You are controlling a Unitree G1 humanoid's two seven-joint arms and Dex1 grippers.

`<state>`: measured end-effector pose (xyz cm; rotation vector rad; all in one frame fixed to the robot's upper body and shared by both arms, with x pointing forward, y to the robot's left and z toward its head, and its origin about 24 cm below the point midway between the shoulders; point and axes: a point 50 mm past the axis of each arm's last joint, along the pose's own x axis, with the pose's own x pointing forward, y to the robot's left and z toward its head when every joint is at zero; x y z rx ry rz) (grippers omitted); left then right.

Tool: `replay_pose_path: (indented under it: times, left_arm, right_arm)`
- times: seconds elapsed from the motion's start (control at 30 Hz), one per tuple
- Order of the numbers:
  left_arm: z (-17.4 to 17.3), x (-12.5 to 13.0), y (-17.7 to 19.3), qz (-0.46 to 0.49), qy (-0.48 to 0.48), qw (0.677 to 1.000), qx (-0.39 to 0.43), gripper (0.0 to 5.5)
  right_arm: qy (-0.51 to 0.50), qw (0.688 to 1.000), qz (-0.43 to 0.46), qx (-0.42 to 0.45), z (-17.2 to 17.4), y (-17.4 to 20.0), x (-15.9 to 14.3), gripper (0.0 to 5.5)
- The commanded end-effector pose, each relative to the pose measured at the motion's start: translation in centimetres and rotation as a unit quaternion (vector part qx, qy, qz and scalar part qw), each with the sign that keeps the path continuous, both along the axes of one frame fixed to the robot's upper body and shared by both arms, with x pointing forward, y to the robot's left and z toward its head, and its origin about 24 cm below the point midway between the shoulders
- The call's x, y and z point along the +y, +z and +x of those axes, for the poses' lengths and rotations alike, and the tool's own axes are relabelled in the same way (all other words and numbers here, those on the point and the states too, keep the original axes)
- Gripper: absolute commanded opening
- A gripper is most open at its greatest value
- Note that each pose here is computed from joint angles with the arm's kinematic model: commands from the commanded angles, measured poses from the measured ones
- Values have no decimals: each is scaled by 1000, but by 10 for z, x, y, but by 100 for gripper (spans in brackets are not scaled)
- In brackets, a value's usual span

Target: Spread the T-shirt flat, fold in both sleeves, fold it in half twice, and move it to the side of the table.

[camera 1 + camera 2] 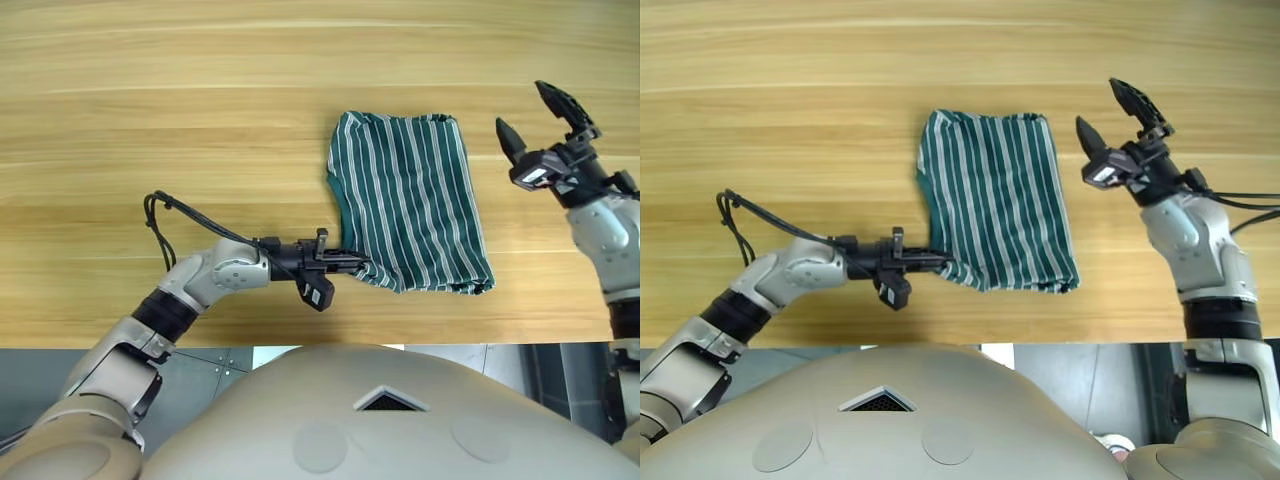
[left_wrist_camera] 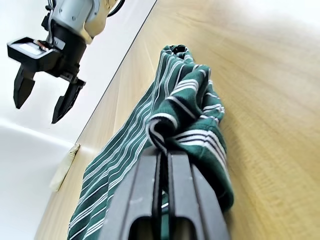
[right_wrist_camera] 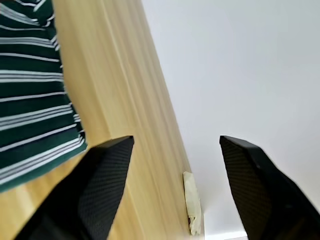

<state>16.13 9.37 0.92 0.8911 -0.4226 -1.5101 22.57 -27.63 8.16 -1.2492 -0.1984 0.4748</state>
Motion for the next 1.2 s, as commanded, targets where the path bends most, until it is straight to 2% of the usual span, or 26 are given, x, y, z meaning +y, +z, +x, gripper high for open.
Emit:
replay_pose_path:
  times: [0.03, 0.13, 0.2, 0.33, 0.4, 0.5, 0.6, 0.73, 1.07, 1.2]
  left_arm:
    - [-23, 44, -31, 117, 42, 988, 90, 1]
    - [-24, 50, -30, 108, 77, 985, 108, 1]
    - [-29, 52, -32, 106, 94, 982, 122, 1]
    - [-41, 51, -33, 100, 102, 977, 157, 1]
    - [-47, 44, -29, 79, 99, 977, 174, 1]
    - [-40, 46, -31, 88, 115, 975, 170, 1]
    - [-29, 56, -31, 98, 147, 971, 159, 1]
    - [-24, 57, -30, 98, 153, 972, 152, 1]
    - [-16, 63, -30, 110, 169, 969, 140, 1]
    - [-17, 64, -30, 111, 170, 969, 142, 0]
  right_arm:
    - [-9, 980, -87, 177, -51, -27, -30, 317]
    - [-35, 966, -137, 218, -68, -27, -47, 317]
    - [-32, 961, -160, 224, -73, -23, -47, 317]
    - [6, 956, -183, 231, -84, -17, -27, 317]
    - [60, 954, -166, 243, -91, -19, -4, 317]
    - [119, 944, -160, 261, -101, -18, 16, 317]
    - [150, 930, -171, 287, -110, -21, 20, 317]
    - [182, 922, -160, 303, -117, -28, 29, 317]
    - [208, 916, -163, 302, -114, -33, 35, 317]
    - [218, 913, -168, 300, -113, -33, 34, 251]
